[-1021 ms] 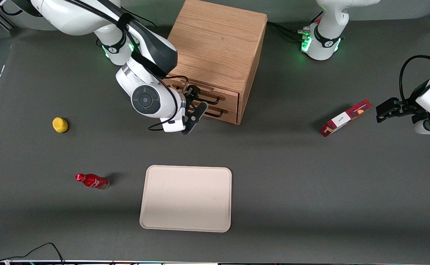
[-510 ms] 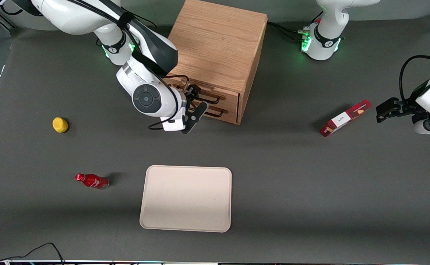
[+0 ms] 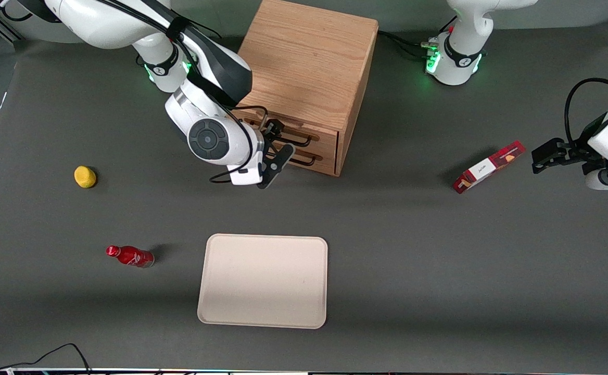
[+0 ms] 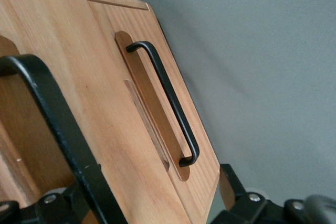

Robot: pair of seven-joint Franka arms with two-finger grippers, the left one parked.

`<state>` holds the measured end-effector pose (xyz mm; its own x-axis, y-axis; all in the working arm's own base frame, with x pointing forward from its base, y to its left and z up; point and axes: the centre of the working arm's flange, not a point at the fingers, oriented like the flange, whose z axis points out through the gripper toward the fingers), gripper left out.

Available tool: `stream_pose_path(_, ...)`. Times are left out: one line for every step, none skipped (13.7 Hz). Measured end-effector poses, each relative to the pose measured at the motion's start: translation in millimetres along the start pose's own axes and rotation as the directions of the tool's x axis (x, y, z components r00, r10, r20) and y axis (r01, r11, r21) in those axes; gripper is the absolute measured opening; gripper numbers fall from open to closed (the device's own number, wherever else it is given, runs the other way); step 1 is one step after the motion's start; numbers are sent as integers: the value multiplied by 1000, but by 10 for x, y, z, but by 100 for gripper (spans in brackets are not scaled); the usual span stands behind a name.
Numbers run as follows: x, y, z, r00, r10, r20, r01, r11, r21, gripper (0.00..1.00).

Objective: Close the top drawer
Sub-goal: 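Press the drawer front with the right gripper until flush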

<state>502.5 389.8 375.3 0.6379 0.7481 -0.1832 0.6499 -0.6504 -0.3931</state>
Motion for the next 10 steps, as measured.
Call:
stream_pose_path(-3, -4, -3, 1000, -1, 3, 1, 1000, 0, 100)
stream_pose_path(-9, -5, -5, 1000, -1, 10, 1, 1000, 1, 100)
stream_pose_path(-15, -5, -4, 1000, -1, 15, 1, 1000, 1, 100)
stream_pose_path(-17, -5, -4, 1000, -1, 17, 1, 1000, 1, 100)
stream_pose_path(-17, -6, -5, 1000, -1, 17, 1, 1000, 1, 100)
stream_pose_path(-17, -6, -6, 1000, -1, 17, 1, 1000, 1, 100)
stream_pose_path(-17, -6, -7, 1000, -1, 17, 1, 1000, 1, 100)
stream_pose_path(-16, -7, -7, 1000, -1, 17, 1, 1000, 1, 100)
stream_pose_path(-15, -13, -9, 1000, -2, 17, 2, 1000, 1, 100)
stream_pose_path(-14, -22, -12, 1000, -4, 18, 4, 1000, 0, 100)
